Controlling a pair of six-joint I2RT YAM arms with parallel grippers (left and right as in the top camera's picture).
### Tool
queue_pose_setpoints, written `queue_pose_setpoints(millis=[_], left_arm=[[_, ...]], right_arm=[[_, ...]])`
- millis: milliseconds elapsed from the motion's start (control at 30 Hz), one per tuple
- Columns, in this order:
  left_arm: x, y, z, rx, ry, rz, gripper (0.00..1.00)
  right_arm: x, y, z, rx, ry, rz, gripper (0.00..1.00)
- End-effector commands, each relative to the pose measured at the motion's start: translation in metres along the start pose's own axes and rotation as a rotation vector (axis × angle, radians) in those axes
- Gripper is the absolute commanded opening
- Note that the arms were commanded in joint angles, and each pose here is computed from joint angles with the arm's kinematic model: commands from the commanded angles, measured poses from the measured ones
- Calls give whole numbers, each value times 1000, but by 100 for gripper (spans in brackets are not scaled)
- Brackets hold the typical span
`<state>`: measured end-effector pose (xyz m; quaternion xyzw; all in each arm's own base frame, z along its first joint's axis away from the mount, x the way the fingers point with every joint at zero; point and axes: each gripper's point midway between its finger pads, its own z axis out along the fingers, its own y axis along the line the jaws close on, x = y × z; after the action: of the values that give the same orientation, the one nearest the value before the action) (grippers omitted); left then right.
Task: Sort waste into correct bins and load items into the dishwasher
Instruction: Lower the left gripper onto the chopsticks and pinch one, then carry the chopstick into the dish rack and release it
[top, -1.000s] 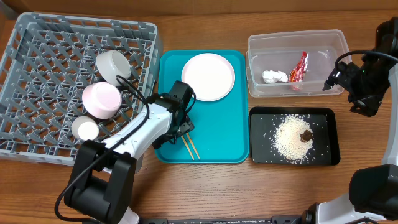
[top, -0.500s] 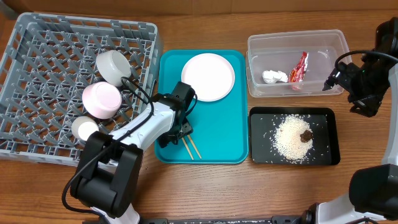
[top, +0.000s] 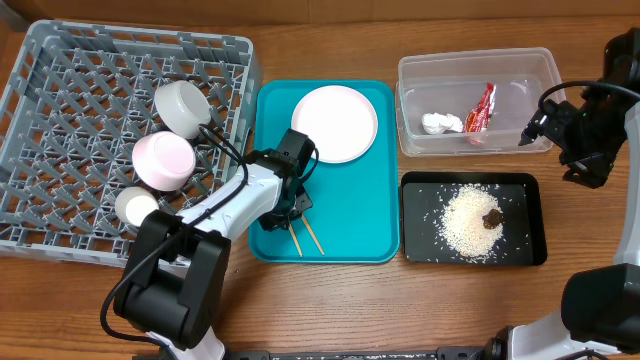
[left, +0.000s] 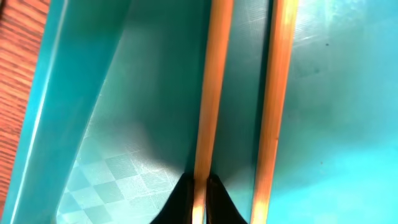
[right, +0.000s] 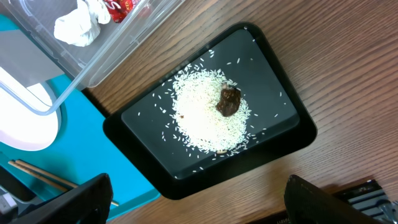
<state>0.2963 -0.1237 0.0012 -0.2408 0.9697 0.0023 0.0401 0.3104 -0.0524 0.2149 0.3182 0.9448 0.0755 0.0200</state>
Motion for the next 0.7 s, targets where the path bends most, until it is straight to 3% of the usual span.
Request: queue_pose_setpoints(millis=[0,300,500,667], left_arm=[[8,10,16,-55,36,2,4],[-12,-11,-17,-3,-13,81,4],[-50,-19,-84,-7,-176,170,4],[-83,-14,-140,-35,-313,369,4]], right_arm=[[1,2,-12,-22,-40,-13,90],[1,2,-12,-22,-40,-13,90],[1,2,-12,-21,-40,-14,90],[1,2,-12,-22,-40,-17,90]])
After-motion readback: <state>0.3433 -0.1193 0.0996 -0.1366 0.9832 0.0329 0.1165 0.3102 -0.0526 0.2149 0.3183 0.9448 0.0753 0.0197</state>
